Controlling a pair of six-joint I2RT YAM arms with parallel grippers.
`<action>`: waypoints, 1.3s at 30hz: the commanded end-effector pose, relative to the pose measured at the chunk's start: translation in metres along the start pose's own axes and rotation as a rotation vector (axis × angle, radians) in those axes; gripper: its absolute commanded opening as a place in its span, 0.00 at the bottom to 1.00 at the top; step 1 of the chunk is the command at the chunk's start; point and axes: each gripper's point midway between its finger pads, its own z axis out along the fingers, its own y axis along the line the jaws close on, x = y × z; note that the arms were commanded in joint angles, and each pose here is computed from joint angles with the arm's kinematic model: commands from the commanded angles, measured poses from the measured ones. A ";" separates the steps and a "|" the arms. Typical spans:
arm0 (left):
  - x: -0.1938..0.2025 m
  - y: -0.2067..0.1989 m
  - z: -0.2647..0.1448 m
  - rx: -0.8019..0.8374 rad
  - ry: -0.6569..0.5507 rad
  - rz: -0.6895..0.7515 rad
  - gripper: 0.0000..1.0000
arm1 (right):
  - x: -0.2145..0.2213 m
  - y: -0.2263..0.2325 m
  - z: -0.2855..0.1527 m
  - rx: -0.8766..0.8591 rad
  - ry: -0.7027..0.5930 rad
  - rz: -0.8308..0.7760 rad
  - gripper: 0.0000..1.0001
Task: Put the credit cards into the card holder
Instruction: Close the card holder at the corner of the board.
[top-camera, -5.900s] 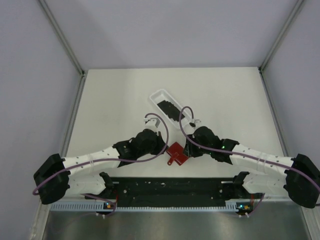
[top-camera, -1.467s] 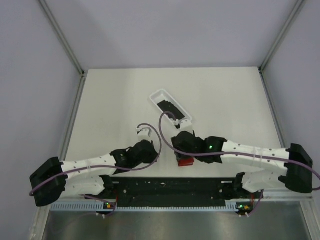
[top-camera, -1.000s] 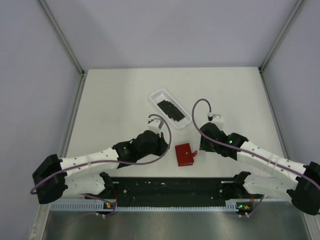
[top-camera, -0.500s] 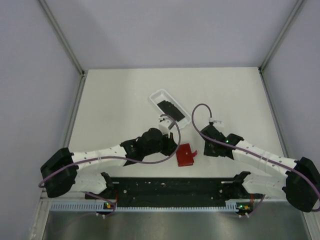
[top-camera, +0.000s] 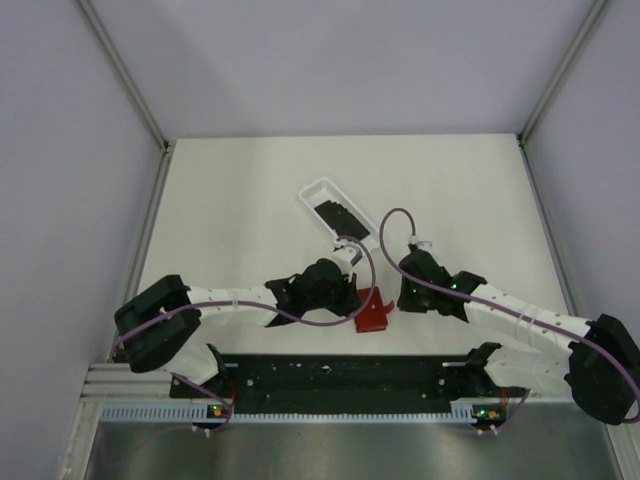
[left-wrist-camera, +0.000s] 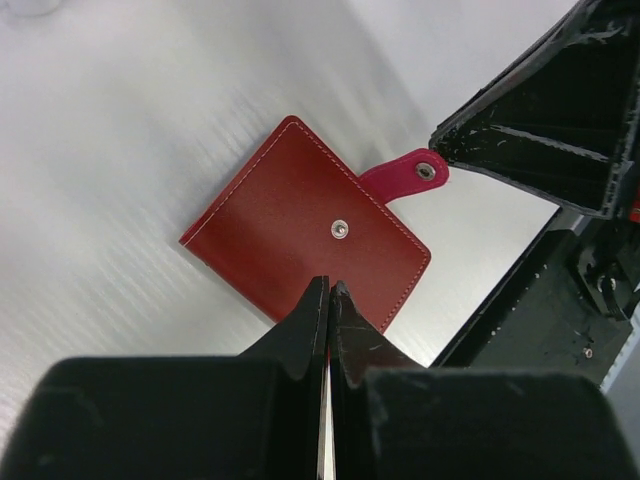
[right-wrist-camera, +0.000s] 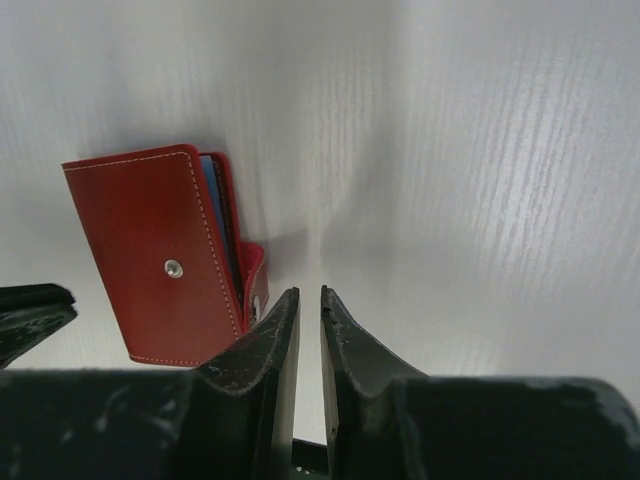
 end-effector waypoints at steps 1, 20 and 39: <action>-0.024 -0.020 0.011 0.066 -0.065 0.004 0.00 | -0.007 0.015 0.004 -0.084 -0.019 -0.013 0.14; 0.021 -0.011 0.022 0.108 0.036 -0.046 0.00 | -0.004 0.032 0.008 -0.198 -0.010 -0.038 0.13; 0.050 -0.005 0.017 0.142 0.076 -0.093 0.00 | 0.003 0.055 0.009 -0.329 0.030 -0.056 0.14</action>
